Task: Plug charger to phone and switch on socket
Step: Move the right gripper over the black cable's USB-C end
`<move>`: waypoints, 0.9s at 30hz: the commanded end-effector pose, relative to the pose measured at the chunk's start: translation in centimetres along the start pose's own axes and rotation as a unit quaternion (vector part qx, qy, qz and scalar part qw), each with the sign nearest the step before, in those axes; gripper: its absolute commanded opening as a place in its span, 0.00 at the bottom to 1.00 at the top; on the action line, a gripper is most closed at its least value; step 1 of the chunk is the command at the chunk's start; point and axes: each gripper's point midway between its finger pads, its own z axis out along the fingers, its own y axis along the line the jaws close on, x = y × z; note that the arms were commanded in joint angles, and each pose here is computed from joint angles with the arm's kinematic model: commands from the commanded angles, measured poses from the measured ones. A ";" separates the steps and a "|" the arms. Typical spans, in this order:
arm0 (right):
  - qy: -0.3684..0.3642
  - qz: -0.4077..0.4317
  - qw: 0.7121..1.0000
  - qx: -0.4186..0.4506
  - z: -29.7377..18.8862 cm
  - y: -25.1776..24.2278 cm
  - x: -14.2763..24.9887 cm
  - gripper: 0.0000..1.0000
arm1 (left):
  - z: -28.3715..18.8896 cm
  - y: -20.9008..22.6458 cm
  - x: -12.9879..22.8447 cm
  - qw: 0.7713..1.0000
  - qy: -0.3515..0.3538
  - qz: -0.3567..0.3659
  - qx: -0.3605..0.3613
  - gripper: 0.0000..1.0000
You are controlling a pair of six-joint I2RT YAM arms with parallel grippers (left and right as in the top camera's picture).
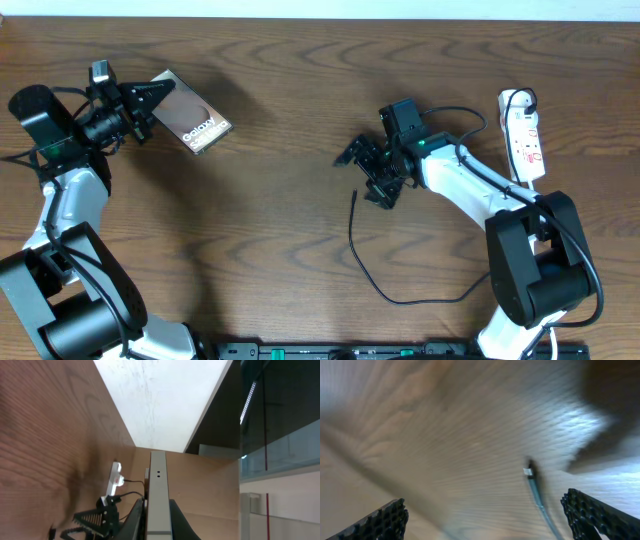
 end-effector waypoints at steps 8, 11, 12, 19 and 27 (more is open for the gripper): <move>-0.107 -0.156 0.976 0.103 -7.8 3.4 -3.1 0.99 | 0.1 0.0 0.7 1.000 0.019 0.023 0.003 0.08; -0.103 -0.196 0.969 0.110 -9.5 4.4 -2.7 0.99 | 0.1 0.0 0.7 1.000 0.019 0.025 0.003 0.07; -0.099 -0.208 0.966 0.115 -9.9 4.4 -2.5 0.99 | 0.1 0.0 0.7 1.000 0.019 0.025 0.004 0.07; -0.045 -0.232 0.957 0.167 -8.1 1.8 -1.8 0.99 | 0.1 0.0 0.6 1.000 0.018 0.024 0.003 0.07; 0.049 -0.248 0.947 0.196 -1.5 0.3 -0.9 0.99 | 0.1 0.0 0.7 0.999 0.018 0.032 0.004 0.07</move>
